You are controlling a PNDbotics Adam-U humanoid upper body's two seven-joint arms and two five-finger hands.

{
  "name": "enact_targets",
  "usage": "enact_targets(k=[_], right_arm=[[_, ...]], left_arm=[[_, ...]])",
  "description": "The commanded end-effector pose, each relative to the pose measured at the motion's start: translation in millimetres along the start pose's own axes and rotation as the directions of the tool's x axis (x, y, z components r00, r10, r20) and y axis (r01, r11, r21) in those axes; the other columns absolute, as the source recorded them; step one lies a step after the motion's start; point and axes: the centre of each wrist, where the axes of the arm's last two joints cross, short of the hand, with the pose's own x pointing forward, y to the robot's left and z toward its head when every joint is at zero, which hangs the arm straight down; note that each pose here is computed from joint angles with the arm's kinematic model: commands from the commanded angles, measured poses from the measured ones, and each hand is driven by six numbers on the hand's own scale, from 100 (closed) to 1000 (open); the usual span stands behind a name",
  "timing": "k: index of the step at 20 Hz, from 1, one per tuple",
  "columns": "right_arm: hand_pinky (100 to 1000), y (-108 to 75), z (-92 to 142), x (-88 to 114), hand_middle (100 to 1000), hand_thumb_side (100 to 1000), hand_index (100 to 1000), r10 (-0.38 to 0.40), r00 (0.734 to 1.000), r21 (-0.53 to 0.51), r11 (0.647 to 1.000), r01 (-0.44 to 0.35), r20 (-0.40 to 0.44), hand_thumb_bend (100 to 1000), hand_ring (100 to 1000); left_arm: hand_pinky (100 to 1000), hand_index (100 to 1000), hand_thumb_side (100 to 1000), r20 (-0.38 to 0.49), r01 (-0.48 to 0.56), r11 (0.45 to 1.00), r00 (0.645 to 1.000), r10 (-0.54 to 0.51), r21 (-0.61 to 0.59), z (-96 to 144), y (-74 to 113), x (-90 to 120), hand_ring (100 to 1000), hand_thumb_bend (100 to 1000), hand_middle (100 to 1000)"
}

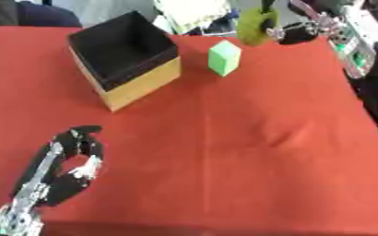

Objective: Pick up objects on the table and place them in the box.

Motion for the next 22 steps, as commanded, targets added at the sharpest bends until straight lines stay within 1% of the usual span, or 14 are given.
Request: enact_targets(k=[1, 6, 13, 17, 18, 19, 21, 22], right_arm=[[712, -16.6, -8.8, -4.7, 629, 100, 311, 0.041, 0.999, -0.027, 0.999, -0.041, -0.001, 100, 704], [711, -18.8, -17.3, -5.7, 628, 100, 306, 0.058, 0.998, -0.046, 0.997, -0.059, -0.016, 100, 703], [707, -17.1, -18.2, -14.4, 620, 100, 315, 0.069, 0.994, -0.067, 0.995, -0.075, -0.089, 100, 697], [704, -11.6, -25.6, -10.9, 616, 100, 330, 0.084, 0.991, -0.085, 0.992, -0.093, -0.102, 100, 692], [705, -8.2, -28.2, -8.2, 619, 100, 345, 0.086, 0.992, -0.084, 0.992, -0.094, -0.097, 100, 694], [706, -5.2, -30.4, -6.0, 623, 100, 380, 0.089, 0.992, -0.082, 0.992, -0.096, -0.091, 100, 696], [715, 0.5, -35.4, 0.4, 643, 100, 511, 0.102, 0.993, -0.068, 0.992, -0.106, -0.064, 100, 710], [716, 2.6, -37.7, 3.5, 645, 100, 524, 0.109, 0.993, -0.062, 0.992, -0.112, -0.051, 100, 711]], left_arm=[[604, 814, 437, 0.039, 0.011, 1.000, 0.999, -0.010, -0.019, -6.8, 1.5, 8.4, 600, 100, 514], [605, 814, 438, 0.074, 0.010, 0.999, 0.997, -0.007, -0.046, -15.7, -1.7, 15.1, 600, 100, 515], [606, 814, 441, 0.130, 0.005, 0.994, 0.991, 0.009, -0.107, -29.5, -10.4, 26.1, 600, 100, 514], [606, 814, 444, 0.147, 0.006, 0.991, 0.989, 0.014, -0.132, -33.3, -13.4, 29.4, 601, 100, 515], [606, 814, 444, 0.148, 0.006, 0.991, 0.989, 0.015, -0.135, -33.7, -13.7, 29.7, 601, 100, 515], [606, 814, 445, 0.149, 0.006, 0.991, 0.989, 0.015, -0.137, -34.0, -13.9, 29.9, 601, 100, 515], [606, 814, 446, 0.153, 0.005, 0.990, 0.988, 0.016, -0.140, -35.0, -14.5, 30.8, 601, 100, 515], [606, 814, 446, 0.155, 0.005, 0.990, 0.988, 0.017, -0.141, -35.4, -14.7, 31.1, 601, 100, 515]])
